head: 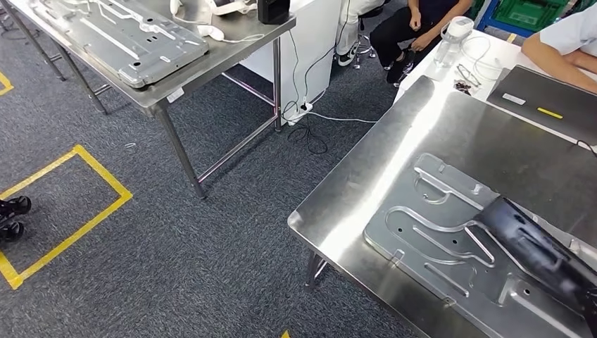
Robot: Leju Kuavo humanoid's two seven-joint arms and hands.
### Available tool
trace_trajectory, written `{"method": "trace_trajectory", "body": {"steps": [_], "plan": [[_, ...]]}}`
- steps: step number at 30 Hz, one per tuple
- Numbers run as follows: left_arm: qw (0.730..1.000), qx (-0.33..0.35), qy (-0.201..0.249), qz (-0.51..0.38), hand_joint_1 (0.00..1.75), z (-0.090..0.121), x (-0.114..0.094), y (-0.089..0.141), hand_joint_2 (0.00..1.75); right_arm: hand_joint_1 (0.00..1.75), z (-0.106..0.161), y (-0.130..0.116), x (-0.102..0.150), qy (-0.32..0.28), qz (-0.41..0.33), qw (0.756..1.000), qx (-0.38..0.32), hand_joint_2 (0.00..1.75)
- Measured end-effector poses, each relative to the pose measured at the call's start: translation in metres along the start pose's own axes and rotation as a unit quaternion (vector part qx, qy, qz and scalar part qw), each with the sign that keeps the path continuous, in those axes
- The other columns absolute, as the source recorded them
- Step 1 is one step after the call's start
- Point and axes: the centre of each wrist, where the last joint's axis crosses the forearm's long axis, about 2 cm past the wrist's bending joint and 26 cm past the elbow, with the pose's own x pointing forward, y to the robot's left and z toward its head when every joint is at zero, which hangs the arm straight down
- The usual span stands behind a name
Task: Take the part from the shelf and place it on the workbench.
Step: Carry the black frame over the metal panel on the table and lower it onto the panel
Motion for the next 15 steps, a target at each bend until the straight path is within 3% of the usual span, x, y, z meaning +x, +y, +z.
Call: {"method": "trace_trajectory", "body": {"steps": [15], "plan": [[1.0,-0.001,0.001,0.001,0.0,0.0,0.0003,-0.0012,0.0,0.0,0.0044,0.0009,-0.0024,0.006,0.0,1.0,0.001,0.0]]}}
